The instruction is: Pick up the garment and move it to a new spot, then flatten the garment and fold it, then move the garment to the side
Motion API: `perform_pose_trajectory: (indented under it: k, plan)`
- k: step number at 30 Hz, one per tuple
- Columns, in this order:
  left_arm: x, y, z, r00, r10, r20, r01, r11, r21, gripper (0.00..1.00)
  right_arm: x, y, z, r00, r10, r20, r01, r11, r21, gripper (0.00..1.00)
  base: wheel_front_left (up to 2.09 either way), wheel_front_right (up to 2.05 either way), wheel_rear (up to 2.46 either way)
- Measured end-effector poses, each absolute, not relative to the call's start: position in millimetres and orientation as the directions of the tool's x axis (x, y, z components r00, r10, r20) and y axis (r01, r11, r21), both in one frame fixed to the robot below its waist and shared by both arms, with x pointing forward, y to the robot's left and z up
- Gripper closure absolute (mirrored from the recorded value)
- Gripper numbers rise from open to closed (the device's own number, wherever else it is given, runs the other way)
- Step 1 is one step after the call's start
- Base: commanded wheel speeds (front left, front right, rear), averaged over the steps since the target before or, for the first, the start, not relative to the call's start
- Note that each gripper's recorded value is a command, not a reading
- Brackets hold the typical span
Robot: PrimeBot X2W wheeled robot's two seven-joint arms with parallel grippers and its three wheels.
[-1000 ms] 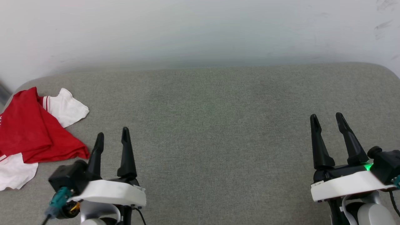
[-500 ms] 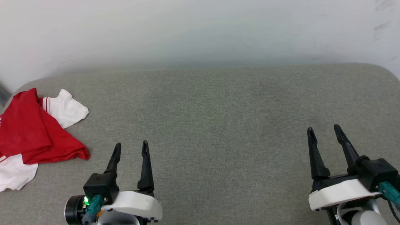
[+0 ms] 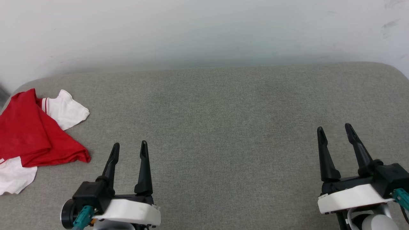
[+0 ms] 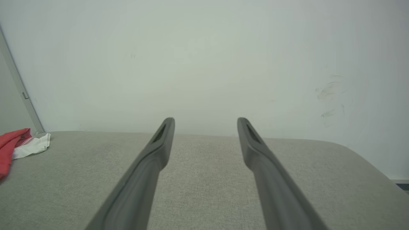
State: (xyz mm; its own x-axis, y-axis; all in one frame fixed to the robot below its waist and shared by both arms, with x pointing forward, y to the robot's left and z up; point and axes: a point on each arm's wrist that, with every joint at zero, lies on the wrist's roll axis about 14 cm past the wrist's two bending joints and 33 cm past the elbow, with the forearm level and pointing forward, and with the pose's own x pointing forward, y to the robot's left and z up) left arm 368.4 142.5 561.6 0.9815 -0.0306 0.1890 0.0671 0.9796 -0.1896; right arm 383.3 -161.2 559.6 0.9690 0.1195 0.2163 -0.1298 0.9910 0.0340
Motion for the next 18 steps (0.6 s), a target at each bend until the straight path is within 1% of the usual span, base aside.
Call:
perform_pose_trajectory:
  k: [3,11,13,14,18]
  plan:
    - [367.2,146.4,561.2,0.979,-0.038,0.202,0.08,0.975,-0.206,0.0,383.3,-163.7,559.8,0.969,0.11,0.221,-0.124,0.991,0.051,0.0,0.0,0.0,0.0]
    - [364.0,147.9,548.3,0.977,-0.089,0.194,0.126,0.975,-0.185,0.0,381.4,-167.0,548.0,0.976,0.099,0.195,-0.113,0.992,0.059,0.0,0.0,0.0,0.0]
    - [363.3,148.1,544.6,0.977,-0.101,0.188,0.135,0.975,-0.174,0.0,381.2,-166.2,546.2,0.976,0.104,0.191,-0.114,0.993,0.042,0.0,0.0,0.0,0.0]
    - [363.7,148.5,545.7,0.973,-0.117,0.199,0.145,0.98,-0.135,0.0,381.2,-165.3,545.1,0.975,0.111,0.191,-0.115,0.993,0.011,0.0,0.0,0.0,0.0]
    - [362.5,147.9,545.1,0.971,-0.129,0.202,0.153,0.982,-0.107,0.0,381.3,-163.2,545.8,0.974,0.121,0.194,-0.12,0.993,-0.017,0.0,0.0,0.0,0.0]
